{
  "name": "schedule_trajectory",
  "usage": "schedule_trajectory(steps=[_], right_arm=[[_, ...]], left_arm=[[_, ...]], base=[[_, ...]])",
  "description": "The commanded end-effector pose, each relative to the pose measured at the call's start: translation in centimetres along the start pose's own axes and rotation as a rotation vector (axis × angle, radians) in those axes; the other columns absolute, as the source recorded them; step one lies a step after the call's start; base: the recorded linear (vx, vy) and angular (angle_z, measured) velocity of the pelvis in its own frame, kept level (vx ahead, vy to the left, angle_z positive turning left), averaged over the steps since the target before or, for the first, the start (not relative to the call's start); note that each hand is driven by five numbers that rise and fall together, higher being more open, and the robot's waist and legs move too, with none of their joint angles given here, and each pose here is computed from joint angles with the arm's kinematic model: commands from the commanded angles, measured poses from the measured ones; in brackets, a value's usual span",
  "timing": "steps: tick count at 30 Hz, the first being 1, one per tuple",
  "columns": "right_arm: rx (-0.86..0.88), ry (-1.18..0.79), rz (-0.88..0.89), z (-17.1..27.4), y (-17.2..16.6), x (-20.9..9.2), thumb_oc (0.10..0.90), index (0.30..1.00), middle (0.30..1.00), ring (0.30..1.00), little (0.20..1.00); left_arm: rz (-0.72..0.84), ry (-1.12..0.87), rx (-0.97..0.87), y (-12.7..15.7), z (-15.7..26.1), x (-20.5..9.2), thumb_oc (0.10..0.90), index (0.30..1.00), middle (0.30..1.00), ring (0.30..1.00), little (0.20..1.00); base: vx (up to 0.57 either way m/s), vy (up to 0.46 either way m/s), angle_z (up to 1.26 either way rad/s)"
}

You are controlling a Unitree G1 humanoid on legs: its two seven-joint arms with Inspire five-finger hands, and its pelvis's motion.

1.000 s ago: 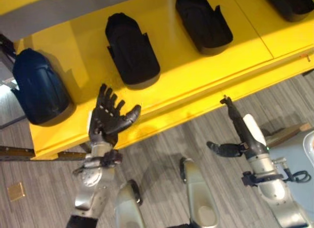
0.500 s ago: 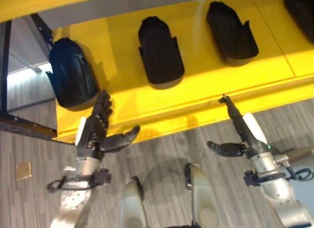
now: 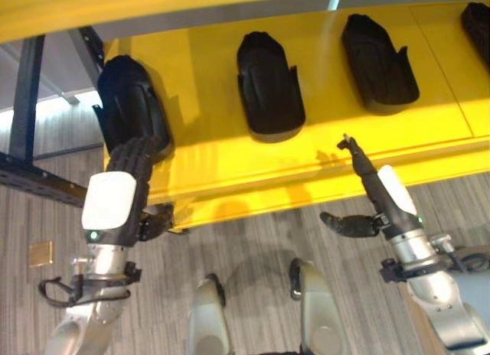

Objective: Move parts from the plastic box to the shelf.

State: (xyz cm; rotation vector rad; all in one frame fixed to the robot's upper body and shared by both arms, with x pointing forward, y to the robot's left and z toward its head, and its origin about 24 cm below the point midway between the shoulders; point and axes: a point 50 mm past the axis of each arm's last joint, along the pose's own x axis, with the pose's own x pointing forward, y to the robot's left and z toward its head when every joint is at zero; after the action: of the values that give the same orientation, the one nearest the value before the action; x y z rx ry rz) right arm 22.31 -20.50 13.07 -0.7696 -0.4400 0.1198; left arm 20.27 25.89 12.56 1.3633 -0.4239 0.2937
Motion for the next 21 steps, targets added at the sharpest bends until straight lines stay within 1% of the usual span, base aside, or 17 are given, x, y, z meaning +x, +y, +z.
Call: schedule_trajectory(steps=[1, 3, 7, 21], right_arm=[[0.028, -0.218, -0.096, 3.1, -1.6, 1.8, 0.9, 1.0, 1.0, 1.0, 1.0], [0.03, -0.217, -0.098, 3.1, -1.6, 1.9, 0.9, 1.0, 1.0, 1.0, 1.0], [0.017, -0.217, -0.102, 3.2, -1.5, 2.1, 0.9, 1.0, 1.0, 1.0, 1.0], [0.01, -0.205, -0.119, 3.1, -1.7, 1.8, 0.9, 1.0, 1.0, 1.0, 1.0]], left_arm=[[0.13, -0.085, 0.123, 2.6, -0.1, 1.0, 0.9, 1.0, 1.0, 1.0, 1.0], [0.13, -0.092, 0.143, 2.6, 0.0, 1.2, 0.9, 1.0, 1.0, 1.0, 1.0], [0.083, -0.066, 0.189, 1.6, -0.6, 1.2, 0.9, 1.0, 1.0, 1.0, 1.0], [-0.026, -0.038, 0.134, -0.1, -0.6, -0.1, 0.9, 1.0, 1.0, 1.0, 1.0]], base=[[0.0, 0.0, 0.0], [0.0, 0.0, 0.0], [0.0, 0.0, 0.0], [0.0, 0.0, 0.0]])
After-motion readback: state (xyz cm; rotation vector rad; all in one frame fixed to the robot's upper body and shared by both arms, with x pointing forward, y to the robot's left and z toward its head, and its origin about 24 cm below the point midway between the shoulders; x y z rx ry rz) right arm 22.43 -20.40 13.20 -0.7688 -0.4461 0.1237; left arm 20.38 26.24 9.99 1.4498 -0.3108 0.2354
